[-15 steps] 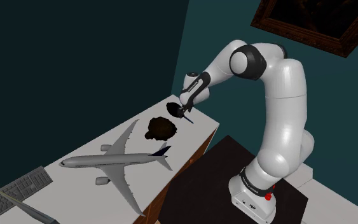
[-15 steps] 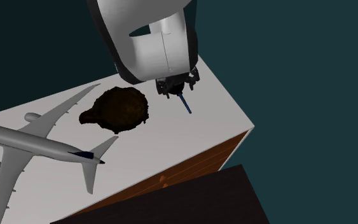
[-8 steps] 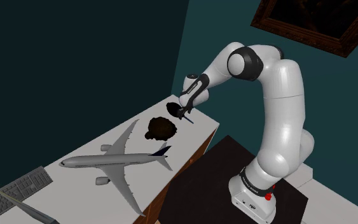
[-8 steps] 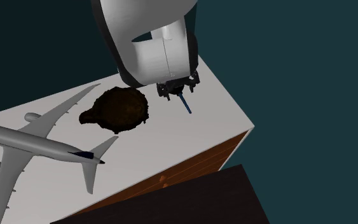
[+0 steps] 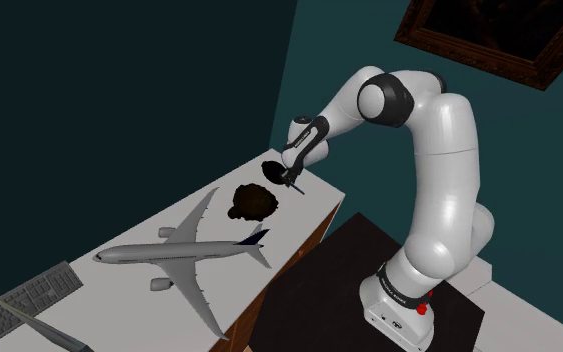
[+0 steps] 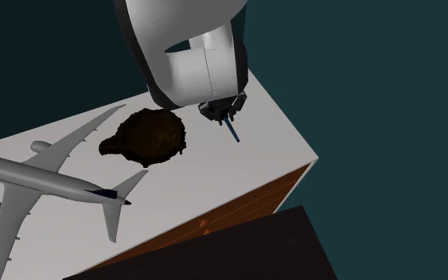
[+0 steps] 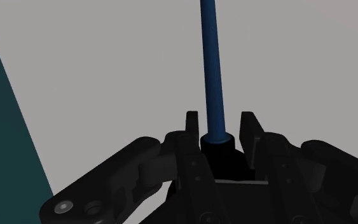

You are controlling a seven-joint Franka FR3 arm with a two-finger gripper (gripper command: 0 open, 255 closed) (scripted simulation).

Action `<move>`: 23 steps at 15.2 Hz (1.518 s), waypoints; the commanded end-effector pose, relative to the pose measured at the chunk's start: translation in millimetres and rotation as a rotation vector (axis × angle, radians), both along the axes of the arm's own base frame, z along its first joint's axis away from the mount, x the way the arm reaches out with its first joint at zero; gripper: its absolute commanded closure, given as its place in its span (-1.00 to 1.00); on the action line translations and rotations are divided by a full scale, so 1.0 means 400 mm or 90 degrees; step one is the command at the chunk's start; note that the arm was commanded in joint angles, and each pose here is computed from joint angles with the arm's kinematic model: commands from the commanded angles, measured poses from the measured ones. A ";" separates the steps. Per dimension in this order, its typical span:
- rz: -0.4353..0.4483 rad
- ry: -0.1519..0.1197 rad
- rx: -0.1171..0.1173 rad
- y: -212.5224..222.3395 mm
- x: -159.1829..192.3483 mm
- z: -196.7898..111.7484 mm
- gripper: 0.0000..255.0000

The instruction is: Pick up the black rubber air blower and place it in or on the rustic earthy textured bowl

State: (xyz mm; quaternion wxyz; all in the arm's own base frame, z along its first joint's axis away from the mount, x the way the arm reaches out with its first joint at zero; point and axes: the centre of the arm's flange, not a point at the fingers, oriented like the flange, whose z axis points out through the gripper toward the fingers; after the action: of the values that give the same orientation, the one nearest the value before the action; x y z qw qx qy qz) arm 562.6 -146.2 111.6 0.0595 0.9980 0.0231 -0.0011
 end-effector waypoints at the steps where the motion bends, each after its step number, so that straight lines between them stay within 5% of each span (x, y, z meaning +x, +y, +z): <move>1: 0.000 0.000 0.000 0.001 0.001 0.000 1.00; 23: 0.000 0.000 0.000 0.001 0.001 0.251 1.00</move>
State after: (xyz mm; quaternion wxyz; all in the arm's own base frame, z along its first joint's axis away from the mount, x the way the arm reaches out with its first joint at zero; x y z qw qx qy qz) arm 563.3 -146.5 206.2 0.0595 0.9980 0.0234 -0.0006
